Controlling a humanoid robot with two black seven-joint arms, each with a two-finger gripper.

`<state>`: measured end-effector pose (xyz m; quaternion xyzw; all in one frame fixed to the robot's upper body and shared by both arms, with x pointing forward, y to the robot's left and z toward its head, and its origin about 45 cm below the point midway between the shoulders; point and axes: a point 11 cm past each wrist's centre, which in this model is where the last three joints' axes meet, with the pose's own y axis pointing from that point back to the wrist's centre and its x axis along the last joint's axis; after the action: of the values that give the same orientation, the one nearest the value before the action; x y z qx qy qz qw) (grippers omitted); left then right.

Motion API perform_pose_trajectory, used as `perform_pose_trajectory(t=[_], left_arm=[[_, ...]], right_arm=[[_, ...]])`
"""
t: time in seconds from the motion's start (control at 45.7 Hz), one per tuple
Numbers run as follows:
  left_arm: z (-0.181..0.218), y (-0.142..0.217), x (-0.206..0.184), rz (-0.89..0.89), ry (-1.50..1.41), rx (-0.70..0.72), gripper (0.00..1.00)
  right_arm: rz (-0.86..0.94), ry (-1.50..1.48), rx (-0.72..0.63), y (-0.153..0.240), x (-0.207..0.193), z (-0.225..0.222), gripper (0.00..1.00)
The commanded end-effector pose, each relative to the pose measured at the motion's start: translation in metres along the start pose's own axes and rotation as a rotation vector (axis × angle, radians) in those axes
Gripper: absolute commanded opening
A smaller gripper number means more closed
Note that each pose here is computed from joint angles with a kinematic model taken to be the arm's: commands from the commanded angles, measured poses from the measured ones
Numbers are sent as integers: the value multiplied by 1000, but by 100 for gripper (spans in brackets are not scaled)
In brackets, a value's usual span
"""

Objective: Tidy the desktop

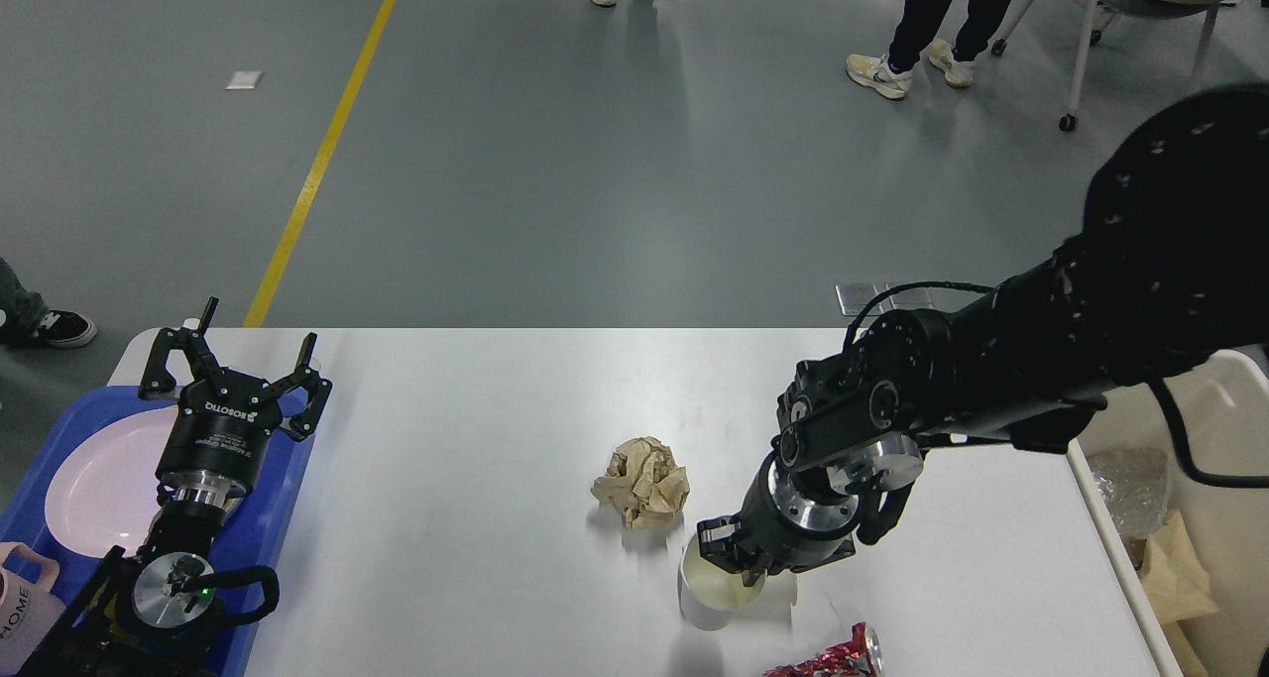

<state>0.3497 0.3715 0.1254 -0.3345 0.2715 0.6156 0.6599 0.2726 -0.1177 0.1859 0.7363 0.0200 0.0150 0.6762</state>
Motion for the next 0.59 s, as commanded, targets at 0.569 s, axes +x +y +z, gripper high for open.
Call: perform_pose_trajectory(t=[0.569], left_arm=[[0,0,0,-1,-1,0,97]], right_arm=[[133,-86,-13,218,34,44,0]])
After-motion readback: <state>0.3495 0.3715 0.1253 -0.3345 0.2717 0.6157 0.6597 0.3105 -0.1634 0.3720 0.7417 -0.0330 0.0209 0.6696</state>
